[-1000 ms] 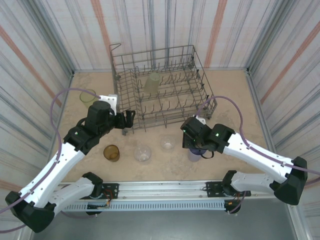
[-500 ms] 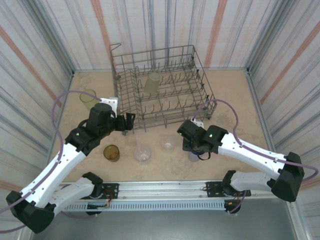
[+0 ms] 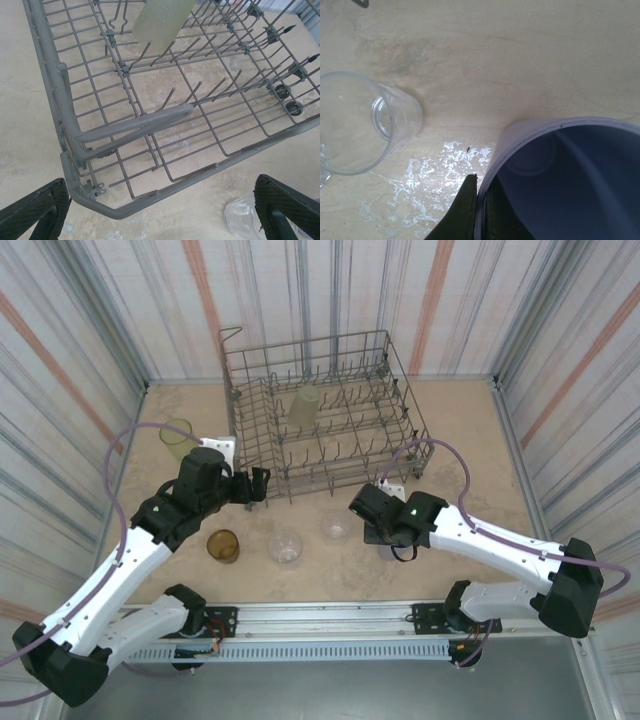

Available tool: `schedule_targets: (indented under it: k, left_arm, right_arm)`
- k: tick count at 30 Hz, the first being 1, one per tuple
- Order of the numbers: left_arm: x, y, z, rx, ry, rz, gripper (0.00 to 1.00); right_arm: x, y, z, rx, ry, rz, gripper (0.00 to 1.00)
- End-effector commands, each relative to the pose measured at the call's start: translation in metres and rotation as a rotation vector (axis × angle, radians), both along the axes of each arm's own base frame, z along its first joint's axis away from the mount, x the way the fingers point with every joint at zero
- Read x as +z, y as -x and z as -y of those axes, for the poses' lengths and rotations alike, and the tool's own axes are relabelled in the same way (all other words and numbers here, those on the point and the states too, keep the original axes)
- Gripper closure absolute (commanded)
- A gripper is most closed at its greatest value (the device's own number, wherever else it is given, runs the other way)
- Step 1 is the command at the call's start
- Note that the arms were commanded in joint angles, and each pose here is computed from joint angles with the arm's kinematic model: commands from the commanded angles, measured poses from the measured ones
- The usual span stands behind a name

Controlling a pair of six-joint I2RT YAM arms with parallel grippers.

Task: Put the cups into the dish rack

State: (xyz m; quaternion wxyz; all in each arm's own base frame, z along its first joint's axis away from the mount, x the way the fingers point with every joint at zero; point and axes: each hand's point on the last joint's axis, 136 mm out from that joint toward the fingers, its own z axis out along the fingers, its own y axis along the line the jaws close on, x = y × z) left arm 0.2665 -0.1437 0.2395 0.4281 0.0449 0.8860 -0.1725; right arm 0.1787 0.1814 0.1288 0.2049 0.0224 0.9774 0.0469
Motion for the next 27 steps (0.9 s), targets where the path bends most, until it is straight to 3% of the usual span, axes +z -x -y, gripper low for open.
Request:
schedule_targets:
  k: [1,27]
  left_arm:
    - [0.003,0.004,0.000,0.009,0.027,-0.012,0.01]
    - [0.009,-0.008,0.016,-0.033,0.035,-0.021,0.01]
  right_arm:
    - [0.004,0.002,0.008,0.003,0.041,0.003,1.00]
    - [0.069,-0.011,0.038,-0.012,-0.036,0.110,1.00]
